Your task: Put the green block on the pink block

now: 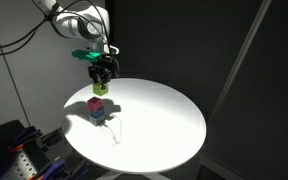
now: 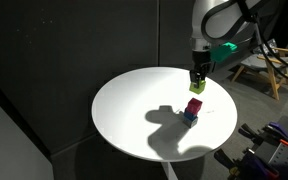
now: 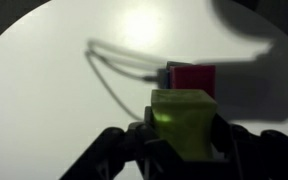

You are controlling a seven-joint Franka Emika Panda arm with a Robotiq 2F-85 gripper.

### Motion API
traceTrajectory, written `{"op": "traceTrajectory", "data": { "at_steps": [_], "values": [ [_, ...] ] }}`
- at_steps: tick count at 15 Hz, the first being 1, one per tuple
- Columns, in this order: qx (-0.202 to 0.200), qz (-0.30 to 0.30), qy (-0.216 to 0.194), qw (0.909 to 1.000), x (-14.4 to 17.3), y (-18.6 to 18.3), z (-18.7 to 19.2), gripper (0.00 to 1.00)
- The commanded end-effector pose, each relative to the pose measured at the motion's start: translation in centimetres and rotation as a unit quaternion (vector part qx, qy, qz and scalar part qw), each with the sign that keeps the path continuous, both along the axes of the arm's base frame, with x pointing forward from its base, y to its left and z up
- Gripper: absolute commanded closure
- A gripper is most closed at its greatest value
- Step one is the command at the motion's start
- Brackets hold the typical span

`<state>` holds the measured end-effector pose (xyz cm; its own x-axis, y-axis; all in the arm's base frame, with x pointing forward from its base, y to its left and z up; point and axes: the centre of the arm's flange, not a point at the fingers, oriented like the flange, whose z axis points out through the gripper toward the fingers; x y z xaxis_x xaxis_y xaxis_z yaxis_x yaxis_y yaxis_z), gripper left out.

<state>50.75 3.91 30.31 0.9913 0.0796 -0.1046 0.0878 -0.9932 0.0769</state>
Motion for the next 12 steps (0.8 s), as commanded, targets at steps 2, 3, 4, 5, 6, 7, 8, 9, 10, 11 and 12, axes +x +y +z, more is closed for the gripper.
{"op": "traceTrajectory", "data": {
  "at_steps": [2,3,4,5,6,7,8,9,10,11,12],
  "values": [
    [-0.005,0.019,0.005,0.9998,-0.6,1.0,0.0,0.72],
    [-0.005,0.021,0.007,0.9997,-0.6,1.2,-0.2,0.72],
    [-0.005,0.023,0.008,0.9997,-0.6,1.4,-0.3,0.72],
    [-0.005,0.024,0.009,0.9997,-0.6,1.6,-0.4,0.72],
    [-0.005,0.026,0.010,0.9996,-0.6,1.7,-0.6,0.72],
    [-0.006,0.027,0.011,0.9996,-0.6,1.9,-0.8,0.72],
    [-0.006,0.028,0.013,0.9995,-0.6,2.0,-1.0,0.72],
    [-0.006,0.029,0.014,0.9995,-0.6,2.1,-1.2,0.72],
    [-0.006,0.030,0.016,0.9994,-0.6,2.1,-1.5,0.72],
    [-0.006,0.030,0.018,0.9994,-0.6,2.2,-1.7,0.72],
    [-0.005,0.031,0.019,0.9993,-0.5,2.3,-1.9,0.72]
  ]
}}
